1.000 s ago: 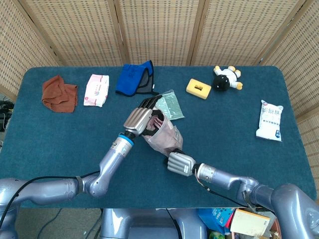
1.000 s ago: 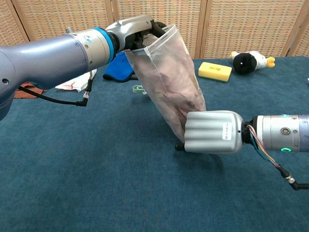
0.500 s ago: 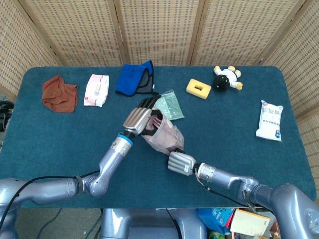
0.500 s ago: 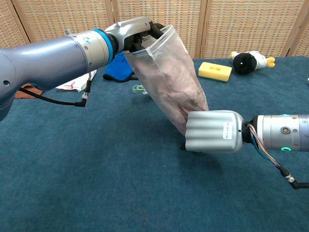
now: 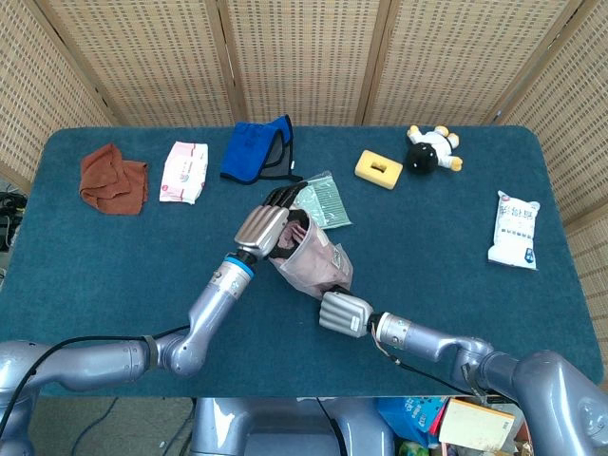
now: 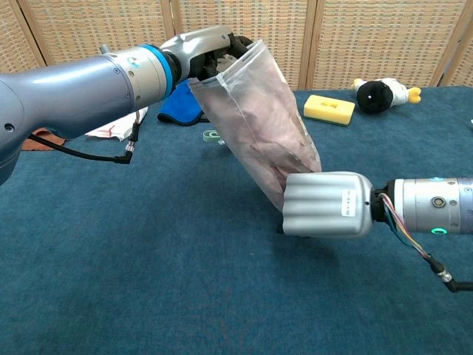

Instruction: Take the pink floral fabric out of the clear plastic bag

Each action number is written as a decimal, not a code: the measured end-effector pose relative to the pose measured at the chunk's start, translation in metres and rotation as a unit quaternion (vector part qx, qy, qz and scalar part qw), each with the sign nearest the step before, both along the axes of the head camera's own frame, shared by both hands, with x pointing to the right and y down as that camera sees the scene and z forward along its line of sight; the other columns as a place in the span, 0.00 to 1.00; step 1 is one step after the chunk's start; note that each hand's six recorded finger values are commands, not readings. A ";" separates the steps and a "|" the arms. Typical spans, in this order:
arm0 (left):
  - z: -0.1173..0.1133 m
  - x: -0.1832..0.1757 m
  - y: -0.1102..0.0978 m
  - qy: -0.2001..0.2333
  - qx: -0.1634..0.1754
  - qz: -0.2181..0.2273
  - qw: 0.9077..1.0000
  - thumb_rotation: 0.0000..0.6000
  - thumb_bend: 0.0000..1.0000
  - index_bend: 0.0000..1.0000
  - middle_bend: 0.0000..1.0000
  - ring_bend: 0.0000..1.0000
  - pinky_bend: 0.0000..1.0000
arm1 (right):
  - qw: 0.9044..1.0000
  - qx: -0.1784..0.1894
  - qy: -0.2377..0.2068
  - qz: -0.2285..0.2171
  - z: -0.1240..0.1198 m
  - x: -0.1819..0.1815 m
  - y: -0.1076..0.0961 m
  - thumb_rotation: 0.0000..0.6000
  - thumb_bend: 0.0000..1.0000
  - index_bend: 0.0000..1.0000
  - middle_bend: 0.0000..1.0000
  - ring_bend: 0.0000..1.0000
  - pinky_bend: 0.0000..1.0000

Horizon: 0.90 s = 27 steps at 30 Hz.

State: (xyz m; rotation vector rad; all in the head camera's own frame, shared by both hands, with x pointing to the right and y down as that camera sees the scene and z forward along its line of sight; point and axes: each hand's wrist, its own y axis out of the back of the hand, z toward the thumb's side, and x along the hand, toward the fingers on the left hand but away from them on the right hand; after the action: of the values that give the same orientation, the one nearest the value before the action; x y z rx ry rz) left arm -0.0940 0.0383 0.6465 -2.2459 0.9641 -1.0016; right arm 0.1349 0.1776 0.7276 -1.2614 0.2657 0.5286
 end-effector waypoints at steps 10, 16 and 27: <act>0.001 -0.003 -0.002 -0.003 0.002 -0.002 1.000 1.00 0.67 0.76 0.00 0.00 0.00 | 1.000 -0.005 -0.001 -0.005 -0.002 0.004 0.001 1.00 1.00 0.79 0.90 0.93 1.00; -0.002 -0.012 -0.008 -0.005 0.007 -0.010 1.000 1.00 0.67 0.76 0.00 0.00 0.00 | 1.000 -0.006 0.008 -0.008 -0.003 0.013 0.002 1.00 1.00 0.80 0.91 0.93 1.00; -0.014 -0.044 -0.021 -0.010 0.022 -0.031 0.999 1.00 0.67 0.76 0.00 0.00 0.00 | 1.000 0.006 0.029 -0.002 -0.009 0.037 0.000 1.00 1.00 0.81 0.91 0.93 1.00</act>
State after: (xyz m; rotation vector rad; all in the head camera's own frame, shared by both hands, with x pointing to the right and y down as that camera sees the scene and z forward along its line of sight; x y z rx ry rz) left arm -0.1384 0.0168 0.6323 -2.1782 1.0428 -1.0168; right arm 0.1719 0.1780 0.7184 -1.2342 0.3140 0.5626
